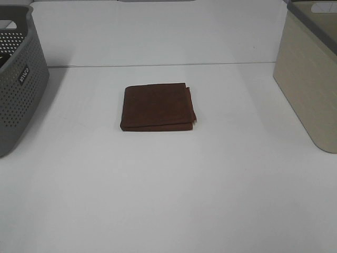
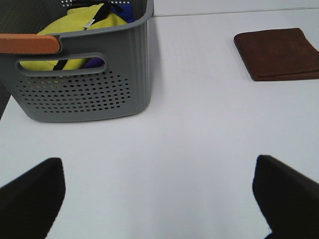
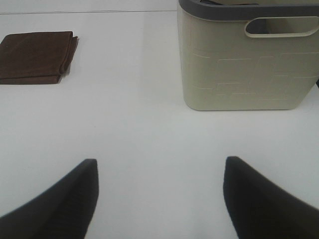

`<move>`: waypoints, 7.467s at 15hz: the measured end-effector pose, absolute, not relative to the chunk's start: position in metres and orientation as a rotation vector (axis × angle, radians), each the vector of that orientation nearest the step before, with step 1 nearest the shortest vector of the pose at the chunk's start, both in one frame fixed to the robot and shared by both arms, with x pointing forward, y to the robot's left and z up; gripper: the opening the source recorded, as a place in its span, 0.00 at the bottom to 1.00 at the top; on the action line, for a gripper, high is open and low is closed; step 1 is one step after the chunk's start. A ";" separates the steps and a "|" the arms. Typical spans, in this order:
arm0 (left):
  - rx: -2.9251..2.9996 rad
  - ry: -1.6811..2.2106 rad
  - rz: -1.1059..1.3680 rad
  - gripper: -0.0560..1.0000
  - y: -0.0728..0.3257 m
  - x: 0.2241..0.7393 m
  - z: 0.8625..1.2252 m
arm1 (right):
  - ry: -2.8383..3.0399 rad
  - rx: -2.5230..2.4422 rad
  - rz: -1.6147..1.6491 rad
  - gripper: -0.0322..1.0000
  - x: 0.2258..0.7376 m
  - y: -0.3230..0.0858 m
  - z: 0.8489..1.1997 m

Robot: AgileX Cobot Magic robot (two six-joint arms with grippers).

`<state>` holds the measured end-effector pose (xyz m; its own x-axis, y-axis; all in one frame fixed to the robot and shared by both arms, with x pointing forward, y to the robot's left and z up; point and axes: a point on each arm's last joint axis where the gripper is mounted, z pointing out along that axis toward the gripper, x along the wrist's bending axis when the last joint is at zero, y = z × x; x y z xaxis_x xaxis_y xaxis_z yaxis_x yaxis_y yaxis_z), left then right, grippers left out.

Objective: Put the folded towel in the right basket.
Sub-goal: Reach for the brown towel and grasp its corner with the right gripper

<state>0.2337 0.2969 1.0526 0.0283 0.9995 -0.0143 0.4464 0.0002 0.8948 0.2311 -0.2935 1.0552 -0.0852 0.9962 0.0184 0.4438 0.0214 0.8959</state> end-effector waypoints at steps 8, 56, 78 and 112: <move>1.549 1.519 0.925 0.97 0.297 0.234 1.053 | 1.612 1.497 1.019 0.68 0.231 -0.293 1.055; 1.549 1.519 0.925 0.97 0.297 0.234 1.053 | 1.612 1.497 1.019 0.68 0.231 -0.293 1.055; 1.549 1.519 0.925 0.97 0.297 0.234 1.053 | 1.984 1.718 0.866 0.68 0.591 -0.271 1.155; 1.549 1.519 0.925 0.97 0.297 0.234 1.053 | 2.684 2.155 1.032 0.30 0.726 -0.095 0.848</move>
